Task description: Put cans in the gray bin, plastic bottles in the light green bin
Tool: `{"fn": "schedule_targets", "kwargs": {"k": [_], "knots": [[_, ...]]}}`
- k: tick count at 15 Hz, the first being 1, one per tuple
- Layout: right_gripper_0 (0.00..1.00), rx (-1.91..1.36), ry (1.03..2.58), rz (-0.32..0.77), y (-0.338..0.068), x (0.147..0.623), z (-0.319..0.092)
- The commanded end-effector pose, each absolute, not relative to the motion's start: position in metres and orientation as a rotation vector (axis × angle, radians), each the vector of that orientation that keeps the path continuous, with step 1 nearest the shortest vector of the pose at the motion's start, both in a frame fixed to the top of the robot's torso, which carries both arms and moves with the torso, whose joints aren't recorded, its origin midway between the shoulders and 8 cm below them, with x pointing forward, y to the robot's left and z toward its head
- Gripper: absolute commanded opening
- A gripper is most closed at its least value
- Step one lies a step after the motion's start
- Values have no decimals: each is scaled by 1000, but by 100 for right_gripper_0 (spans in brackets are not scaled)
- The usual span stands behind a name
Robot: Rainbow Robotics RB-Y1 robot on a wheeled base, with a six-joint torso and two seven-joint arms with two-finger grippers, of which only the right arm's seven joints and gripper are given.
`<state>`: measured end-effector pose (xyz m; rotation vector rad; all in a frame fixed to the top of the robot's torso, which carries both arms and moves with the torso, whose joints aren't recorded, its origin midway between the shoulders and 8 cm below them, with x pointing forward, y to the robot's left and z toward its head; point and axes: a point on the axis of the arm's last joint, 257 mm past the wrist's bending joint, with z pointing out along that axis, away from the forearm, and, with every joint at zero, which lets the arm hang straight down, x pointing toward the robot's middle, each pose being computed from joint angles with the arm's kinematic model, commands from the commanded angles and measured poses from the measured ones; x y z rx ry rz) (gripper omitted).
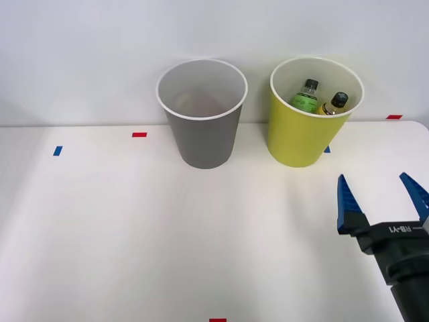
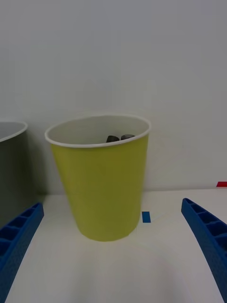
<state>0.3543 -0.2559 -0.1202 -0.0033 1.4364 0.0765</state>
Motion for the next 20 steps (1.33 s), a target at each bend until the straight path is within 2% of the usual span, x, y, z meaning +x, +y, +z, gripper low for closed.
{"fn": "schedule_targets", "kwargs": {"k": [1,9,11,14,20], "knots": [[100,-4,1493,51,-257,342,-141],[100,-44,1581,-25,-262,316,-172],[100,-76,1573,-86,-263,311,-172],[100,-27,1541,-62,-259,300,-179],[100,-115,1452,-118,-251,268,-228]]}}
